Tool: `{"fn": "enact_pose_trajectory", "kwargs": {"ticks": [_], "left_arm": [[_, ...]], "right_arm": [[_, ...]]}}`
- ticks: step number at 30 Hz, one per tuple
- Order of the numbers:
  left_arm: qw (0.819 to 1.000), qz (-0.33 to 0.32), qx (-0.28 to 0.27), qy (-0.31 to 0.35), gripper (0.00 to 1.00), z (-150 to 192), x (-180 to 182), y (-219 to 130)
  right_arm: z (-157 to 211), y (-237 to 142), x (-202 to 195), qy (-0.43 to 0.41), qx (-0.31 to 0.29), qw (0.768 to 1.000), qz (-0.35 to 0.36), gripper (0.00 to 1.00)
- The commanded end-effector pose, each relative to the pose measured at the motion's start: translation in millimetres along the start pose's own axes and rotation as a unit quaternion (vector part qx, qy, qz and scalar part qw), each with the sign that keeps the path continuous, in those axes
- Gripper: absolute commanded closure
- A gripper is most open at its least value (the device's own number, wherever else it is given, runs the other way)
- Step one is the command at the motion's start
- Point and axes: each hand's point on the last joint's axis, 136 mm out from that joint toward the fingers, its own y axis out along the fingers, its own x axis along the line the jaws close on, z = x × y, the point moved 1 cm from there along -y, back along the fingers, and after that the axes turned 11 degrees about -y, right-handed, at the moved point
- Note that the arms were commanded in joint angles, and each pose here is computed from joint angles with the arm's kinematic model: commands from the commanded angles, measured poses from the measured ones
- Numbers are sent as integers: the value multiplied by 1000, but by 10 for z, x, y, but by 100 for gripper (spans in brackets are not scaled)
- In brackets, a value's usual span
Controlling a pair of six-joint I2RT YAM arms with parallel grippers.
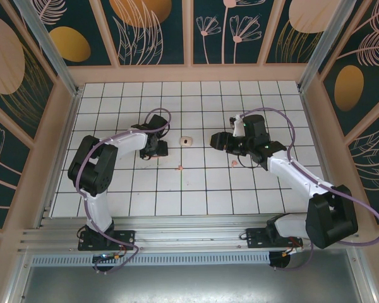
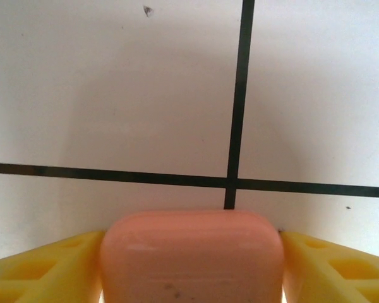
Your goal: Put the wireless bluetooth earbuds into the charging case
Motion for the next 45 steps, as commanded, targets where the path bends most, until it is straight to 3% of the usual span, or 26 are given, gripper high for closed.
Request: {"fn": "enact_pose_trajectory", "kwargs": {"ticks": [1, 6, 10, 15, 19, 22, 27, 29, 35, 41, 45], "left_arm": [[1000, -5, 17, -4, 39, 118, 52, 123], [1000, 0, 6, 3, 52, 70, 29, 85], [999, 20, -11, 22, 53, -7, -35, -75], [988, 97, -60, 108, 61, -62, -266, -413], [949, 206, -102, 215, 60, 85, -567, -788], [908, 263, -140, 293, 60, 246, -696, -1053], [823, 362, -216, 381, 61, 474, -793, -1490], [802, 373, -230, 406, 61, 543, -787, -1550], [766, 381, -246, 456, 62, 676, -793, -1602], [740, 386, -276, 477, 62, 734, -763, -1724], [732, 384, -292, 481, 62, 736, -741, -1781]], "right_arm": [[12, -45, 30, -14, -4, 1000, -1, 40], [9, -56, 28, -15, -4, 1000, 1, 41], [-25, -74, 65, -19, -6, 1000, -7, 41], [-106, -76, 138, -25, 3, 999, -36, 42], [-160, -38, 248, -29, 23, 996, -75, 43], [-172, 9, 299, -22, 33, 995, -96, 46], [-138, 83, 436, -17, 55, 989, -140, 48], [-95, 125, 580, -28, 67, 984, -164, 49], [90, 341, 929, -54, 120, 970, -204, 49], [204, 494, 1020, -47, 158, 962, -219, 49], [279, 555, 1038, -41, 179, 958, -220, 49]]}}
